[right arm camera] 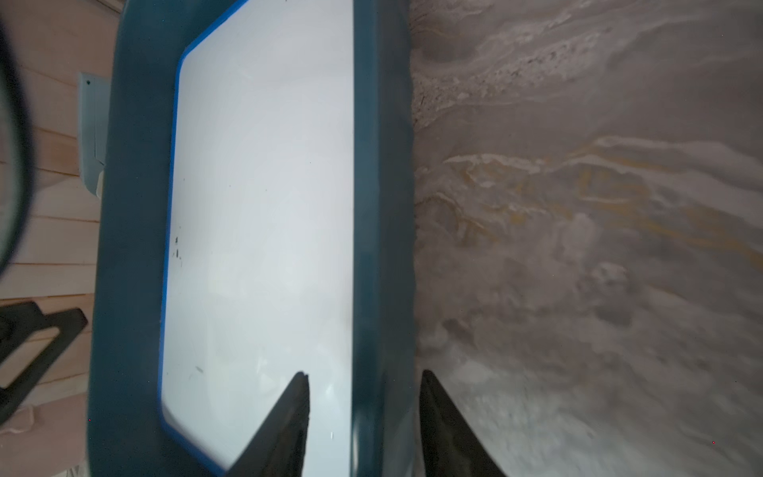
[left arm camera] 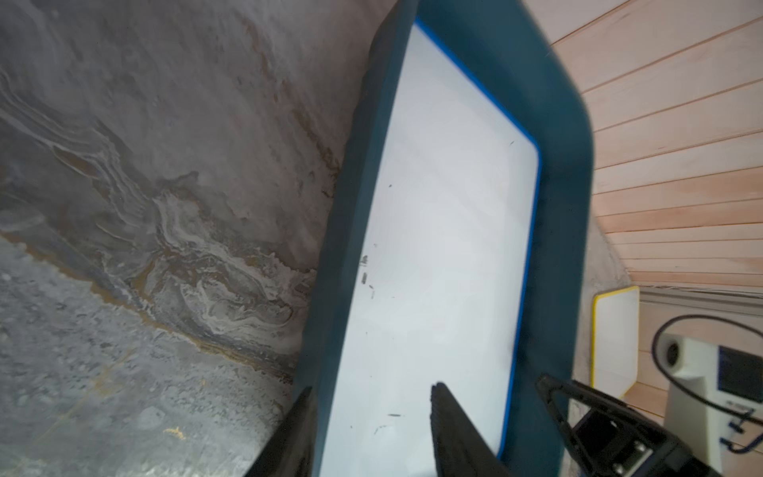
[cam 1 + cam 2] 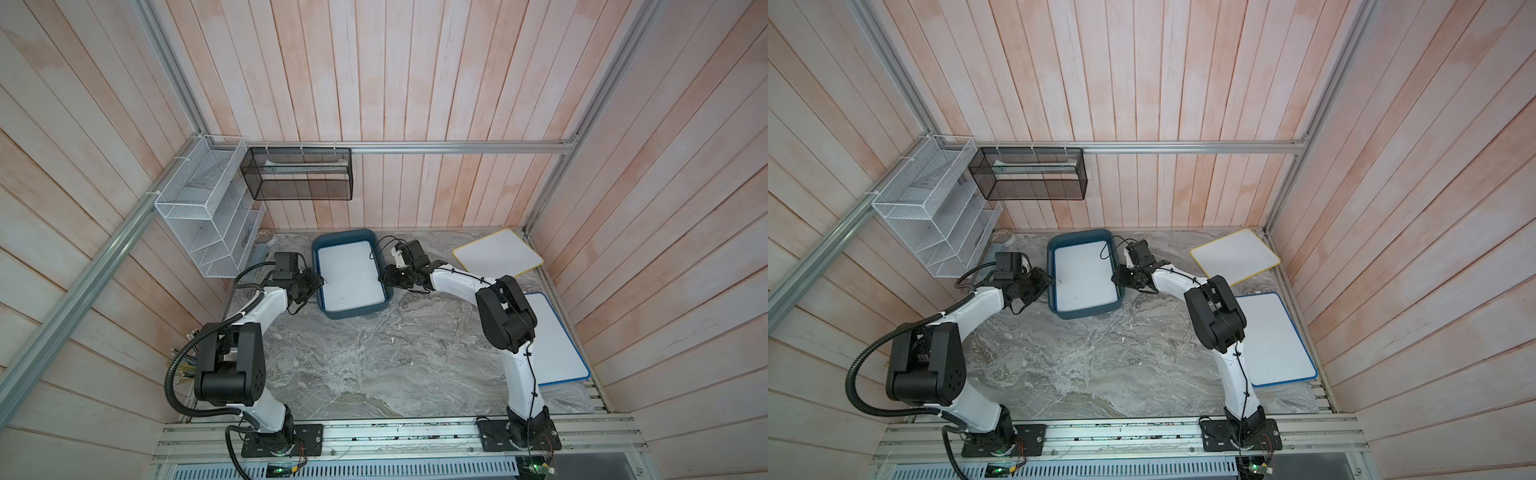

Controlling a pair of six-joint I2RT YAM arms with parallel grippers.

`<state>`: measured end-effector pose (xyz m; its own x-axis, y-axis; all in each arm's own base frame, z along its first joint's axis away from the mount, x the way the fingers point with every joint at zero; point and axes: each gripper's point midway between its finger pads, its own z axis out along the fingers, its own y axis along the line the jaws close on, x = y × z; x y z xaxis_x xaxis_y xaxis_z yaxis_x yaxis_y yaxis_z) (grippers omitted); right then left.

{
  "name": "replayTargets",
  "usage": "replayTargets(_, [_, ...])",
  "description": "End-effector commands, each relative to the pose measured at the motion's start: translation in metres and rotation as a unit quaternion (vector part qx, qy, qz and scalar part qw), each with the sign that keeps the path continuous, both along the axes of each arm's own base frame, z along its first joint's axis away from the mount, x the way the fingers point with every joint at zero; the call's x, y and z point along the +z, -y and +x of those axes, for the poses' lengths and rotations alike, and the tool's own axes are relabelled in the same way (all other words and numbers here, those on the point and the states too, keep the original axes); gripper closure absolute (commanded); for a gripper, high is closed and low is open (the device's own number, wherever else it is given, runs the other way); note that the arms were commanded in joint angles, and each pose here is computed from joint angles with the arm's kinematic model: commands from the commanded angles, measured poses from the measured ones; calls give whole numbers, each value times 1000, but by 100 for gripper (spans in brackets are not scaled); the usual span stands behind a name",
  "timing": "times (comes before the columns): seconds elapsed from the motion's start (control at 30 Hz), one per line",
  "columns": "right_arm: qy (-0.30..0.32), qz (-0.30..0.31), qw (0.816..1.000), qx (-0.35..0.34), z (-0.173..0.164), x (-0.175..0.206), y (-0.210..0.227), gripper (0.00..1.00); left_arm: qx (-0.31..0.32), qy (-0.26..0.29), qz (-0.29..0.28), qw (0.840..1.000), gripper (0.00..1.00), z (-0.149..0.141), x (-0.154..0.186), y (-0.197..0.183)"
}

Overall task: Put the whiteboard into the storage box
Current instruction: Move the storage box to the center of the board, then move the whiteboard to the center of the board.

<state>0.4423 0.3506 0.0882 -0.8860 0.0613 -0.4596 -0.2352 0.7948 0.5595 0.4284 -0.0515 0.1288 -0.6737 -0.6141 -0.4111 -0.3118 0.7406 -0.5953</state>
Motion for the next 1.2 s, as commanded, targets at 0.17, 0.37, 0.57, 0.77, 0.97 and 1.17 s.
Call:
replayTargets(0.17, [23, -36, 994, -99, -23, 42, 140, 54, -49, 99, -27, 994, 44, -5, 60, 28])
replayTargets(0.37, [-50, -100, 971, -214, -75, -7, 247, 54, -141, 137, -55, 979, 20, -10, 73, 87])
replayTargets(0.57, [-91, -132, 930, -330, -111, -34, 322, 54, -220, 146, -68, 962, 16, -14, 69, 142])
replayTargets(0.77, [-96, -154, 909, -375, -122, -42, 357, 54, -260, 139, -57, 954, 12, -12, 60, 172])
replayTargets(0.97, [-116, -206, 893, -383, -129, -49, 385, 54, -294, 147, -66, 942, 12, -24, 63, 202])
replayTargets(1.17, [-150, -187, 902, -360, -132, -69, 382, 54, -348, 119, -85, 926, 12, -47, 40, 254])
